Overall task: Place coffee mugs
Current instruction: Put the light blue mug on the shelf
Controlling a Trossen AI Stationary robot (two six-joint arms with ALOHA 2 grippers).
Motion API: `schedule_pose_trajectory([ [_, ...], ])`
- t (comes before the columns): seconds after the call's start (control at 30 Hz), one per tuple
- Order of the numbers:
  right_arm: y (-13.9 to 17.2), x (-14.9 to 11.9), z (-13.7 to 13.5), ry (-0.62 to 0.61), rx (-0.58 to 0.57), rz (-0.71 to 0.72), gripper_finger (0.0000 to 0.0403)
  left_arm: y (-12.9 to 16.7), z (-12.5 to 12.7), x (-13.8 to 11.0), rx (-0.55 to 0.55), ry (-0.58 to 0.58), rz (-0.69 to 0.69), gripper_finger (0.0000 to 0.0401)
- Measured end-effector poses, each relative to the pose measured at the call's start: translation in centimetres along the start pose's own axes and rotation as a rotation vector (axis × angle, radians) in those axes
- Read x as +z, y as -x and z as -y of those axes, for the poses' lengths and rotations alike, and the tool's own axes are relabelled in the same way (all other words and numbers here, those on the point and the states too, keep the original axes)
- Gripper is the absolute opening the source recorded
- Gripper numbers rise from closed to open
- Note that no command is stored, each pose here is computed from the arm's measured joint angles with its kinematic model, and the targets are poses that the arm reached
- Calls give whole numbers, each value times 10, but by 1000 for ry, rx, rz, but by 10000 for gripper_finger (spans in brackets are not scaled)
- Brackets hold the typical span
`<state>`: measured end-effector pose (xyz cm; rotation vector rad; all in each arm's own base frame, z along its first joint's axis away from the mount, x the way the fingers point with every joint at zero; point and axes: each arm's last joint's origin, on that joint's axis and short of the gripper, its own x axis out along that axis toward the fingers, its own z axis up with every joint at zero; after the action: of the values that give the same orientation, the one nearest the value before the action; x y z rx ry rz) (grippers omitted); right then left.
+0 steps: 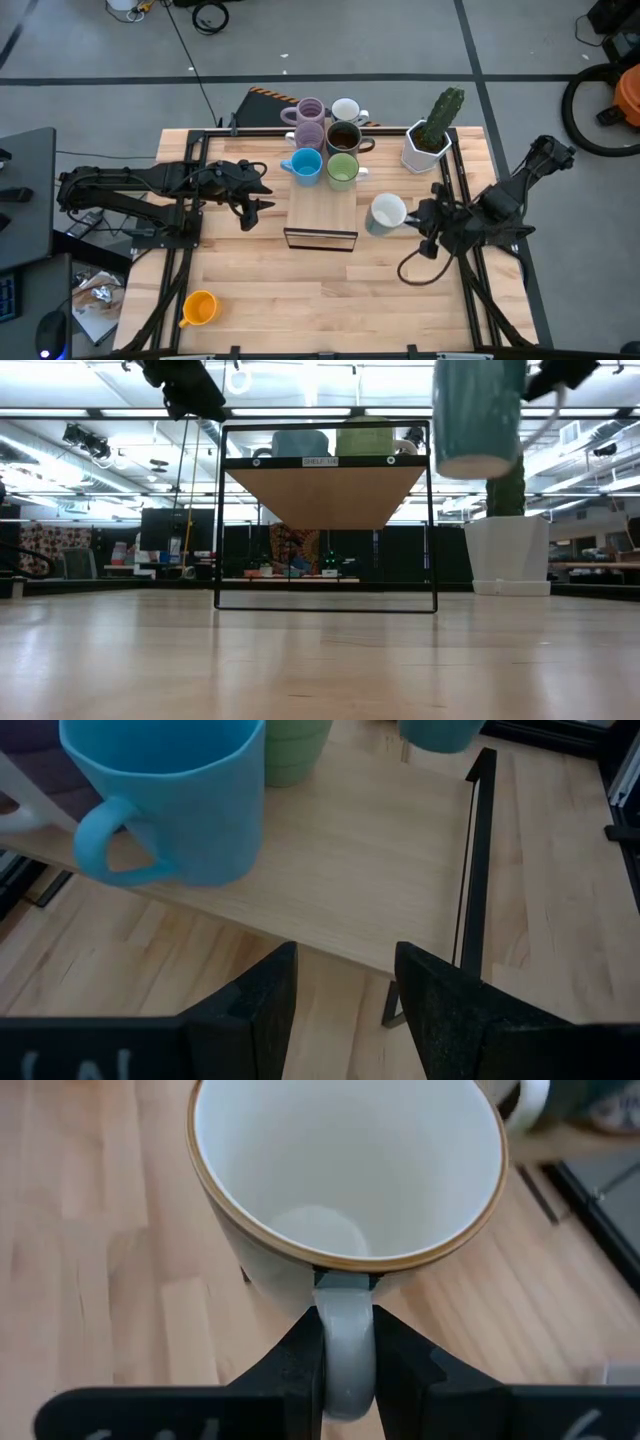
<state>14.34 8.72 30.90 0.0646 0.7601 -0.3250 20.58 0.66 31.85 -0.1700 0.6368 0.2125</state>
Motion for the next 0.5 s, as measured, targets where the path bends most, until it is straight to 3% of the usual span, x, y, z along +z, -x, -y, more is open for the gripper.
schedule_pose_trajectory([
  [0.5, -25, 43, 15, 107, 81, 113, 67, 0, 0, 2, -4, -2, 20, 176],
])
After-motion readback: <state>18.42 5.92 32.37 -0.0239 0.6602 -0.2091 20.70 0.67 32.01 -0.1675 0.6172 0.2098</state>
